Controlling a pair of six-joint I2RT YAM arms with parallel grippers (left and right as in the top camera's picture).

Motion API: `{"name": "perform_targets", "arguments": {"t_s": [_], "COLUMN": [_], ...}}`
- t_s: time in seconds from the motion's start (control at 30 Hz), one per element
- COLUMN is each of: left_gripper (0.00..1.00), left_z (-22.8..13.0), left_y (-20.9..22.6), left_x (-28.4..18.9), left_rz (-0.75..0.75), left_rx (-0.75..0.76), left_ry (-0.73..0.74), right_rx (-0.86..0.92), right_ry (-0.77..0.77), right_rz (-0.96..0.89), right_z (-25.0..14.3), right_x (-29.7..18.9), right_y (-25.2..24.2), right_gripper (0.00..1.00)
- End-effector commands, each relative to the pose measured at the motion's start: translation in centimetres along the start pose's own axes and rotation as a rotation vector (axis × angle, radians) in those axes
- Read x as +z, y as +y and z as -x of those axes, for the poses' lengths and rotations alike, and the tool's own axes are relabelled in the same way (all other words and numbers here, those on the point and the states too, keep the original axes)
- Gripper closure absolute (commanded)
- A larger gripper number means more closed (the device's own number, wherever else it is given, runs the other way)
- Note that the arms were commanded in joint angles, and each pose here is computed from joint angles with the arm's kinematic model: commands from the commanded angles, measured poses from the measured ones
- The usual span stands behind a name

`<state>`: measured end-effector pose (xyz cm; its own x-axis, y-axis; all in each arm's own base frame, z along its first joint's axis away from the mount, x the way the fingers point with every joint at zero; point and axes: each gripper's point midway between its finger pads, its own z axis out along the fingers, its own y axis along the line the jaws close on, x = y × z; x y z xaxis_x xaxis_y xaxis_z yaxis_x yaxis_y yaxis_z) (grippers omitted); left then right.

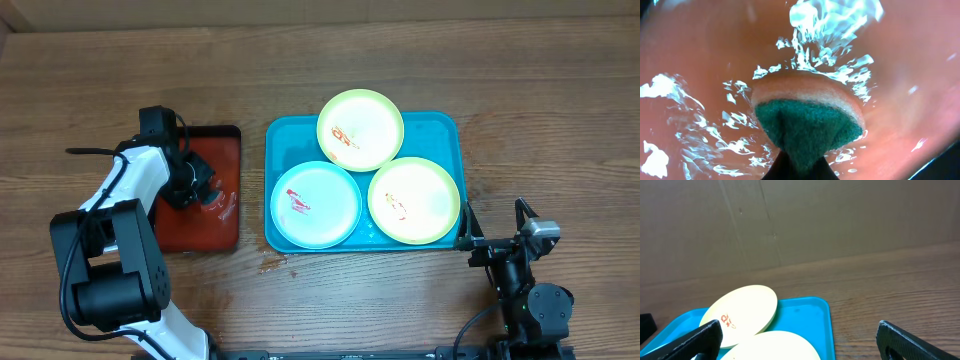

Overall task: Clean dirty plates on tray and stack at the side
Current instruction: 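Dip and rub the held sponge in the red water with the left gripper, then move the sponge with the left gripper onto the white plate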

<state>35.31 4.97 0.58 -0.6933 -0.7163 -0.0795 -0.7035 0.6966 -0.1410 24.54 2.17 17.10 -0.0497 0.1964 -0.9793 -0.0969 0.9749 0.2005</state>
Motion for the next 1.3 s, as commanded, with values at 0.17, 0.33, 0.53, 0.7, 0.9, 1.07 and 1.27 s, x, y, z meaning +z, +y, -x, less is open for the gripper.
{"name": "perform_targets", "arguments": {"t_s": [0.17, 0.33, 0.53, 0.7, 0.9, 1.07, 1.27], "left_gripper": [0.96, 0.96, 0.96, 0.96, 0.96, 0.96, 0.96], "left_z": [1.5, 2.3, 1.6, -0.4, -0.3, -0.2, -8.7], "left_y": [-1.7, -2.8, -0.2, 0.7, -0.7, -3.9, -10.5], "left_x": [-5.8, -11.8, -9.8, -4.0, -6.9, -14.1, -18.1], "left_rz": [0.017, 0.021, 0.179, 0.140, 0.083, -0.024, -0.240], "left_rx": [0.046, 0.069, 0.080, 0.069, 0.148, 0.250, 0.616], "left_ry": [0.055, 0.063, 0.043, 0.080, 0.112, 0.063, 0.112], "right_rx": [-0.004, -0.004, -0.004, -0.004, -0.004, -0.004, -0.004], "right_ry": [-0.006, -0.006, -0.006, -0.006, -0.006, -0.006, -0.006], "right_rz": [-0.001, -0.001, -0.001, -0.001, -0.001, -0.001, -0.001], "right_z": [-0.1, -0.1, -0.1, -0.1, -0.1, -0.1, -0.1], "right_x": [0.0, 0.0, 0.0, 0.0, 0.0, 0.0, 0.0], "right_y": [0.0, 0.0, 0.0, 0.0, 0.0, 0.0, 0.0], "right_gripper": [0.00, 0.00, 0.00, 0.00, 0.00, 0.00, 0.00]}}
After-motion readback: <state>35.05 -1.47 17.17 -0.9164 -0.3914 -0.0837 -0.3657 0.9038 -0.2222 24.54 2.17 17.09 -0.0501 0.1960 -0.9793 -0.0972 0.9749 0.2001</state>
